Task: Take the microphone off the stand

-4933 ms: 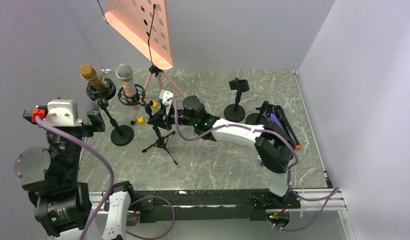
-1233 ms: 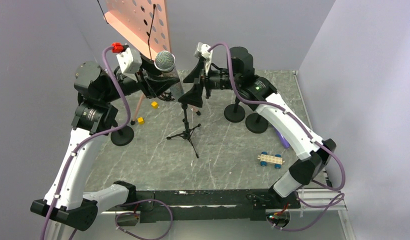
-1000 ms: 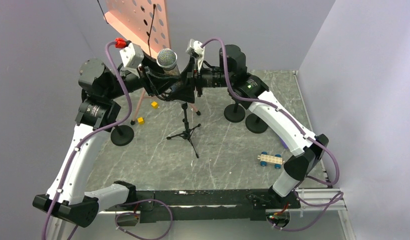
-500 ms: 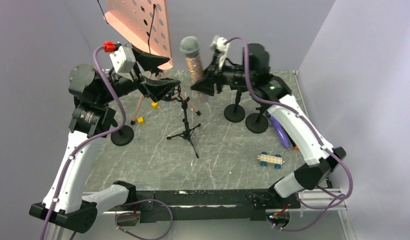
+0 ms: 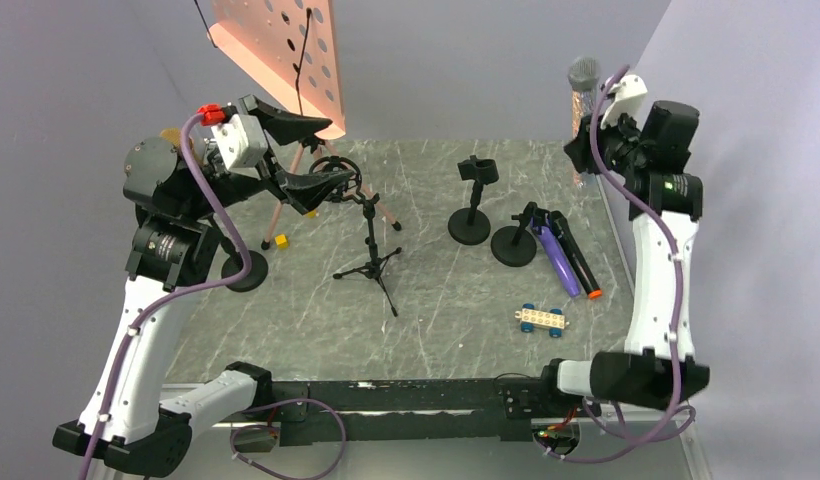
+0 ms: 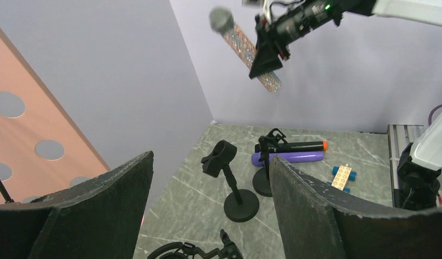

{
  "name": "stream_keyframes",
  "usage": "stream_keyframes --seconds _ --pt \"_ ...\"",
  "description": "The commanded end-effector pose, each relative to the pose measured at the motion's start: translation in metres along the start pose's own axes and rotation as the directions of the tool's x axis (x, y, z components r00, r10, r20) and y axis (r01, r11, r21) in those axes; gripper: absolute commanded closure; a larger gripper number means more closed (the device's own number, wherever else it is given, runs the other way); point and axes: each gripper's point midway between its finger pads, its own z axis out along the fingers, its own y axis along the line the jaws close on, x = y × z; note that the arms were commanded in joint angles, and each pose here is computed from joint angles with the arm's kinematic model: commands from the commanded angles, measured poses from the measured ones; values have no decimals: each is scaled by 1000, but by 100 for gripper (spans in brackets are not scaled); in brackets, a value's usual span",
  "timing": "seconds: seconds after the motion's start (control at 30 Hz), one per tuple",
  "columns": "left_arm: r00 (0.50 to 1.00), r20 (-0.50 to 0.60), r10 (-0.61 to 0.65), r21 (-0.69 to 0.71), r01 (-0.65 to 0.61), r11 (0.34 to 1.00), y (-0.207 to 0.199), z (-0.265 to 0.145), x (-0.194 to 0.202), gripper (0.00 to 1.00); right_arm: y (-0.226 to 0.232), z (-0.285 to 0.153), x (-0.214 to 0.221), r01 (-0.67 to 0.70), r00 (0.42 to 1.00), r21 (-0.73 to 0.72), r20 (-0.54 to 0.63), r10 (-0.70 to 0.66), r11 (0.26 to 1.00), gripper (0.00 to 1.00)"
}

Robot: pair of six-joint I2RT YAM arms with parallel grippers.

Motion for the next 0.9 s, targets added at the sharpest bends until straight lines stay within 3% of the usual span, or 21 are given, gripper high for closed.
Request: stream_keyframes --seconds 0.0,0.1,0.23,0.4,0.57,0.7,0.87 --pt "995 6 96 17 -96 995 -3 -4 -11 18 -61 10 136 31 910 142 -414 31 989 100" --pt "995 0 105 20 -105 994 -5 -7 -11 18 -91 11 193 114 808 192 -589 21 975 100" --pt "991 -30 132 1 -132 991 -1 -10 -3 18 -123 18 235 213 722 219 -692 -3 952 100" --pt "991 -31 128 -5 -128 992 0 -12 -4 18 -147 31 282 227 612 218 -790 35 949 100" --pt "991 -47 126 -20 -127 992 5 -13 1 17 -156 47 307 222 582 207 -812 40 953 100" --pt "991 -46 126 -28 -127 991 7 -15 -1 17 -156 52 339 195 508 196 -858 72 961 97" --pt "990 -52 128 -41 -130 991 10 -18 -1 17 -158 54 365 197 456 197 -886 88 960 94"
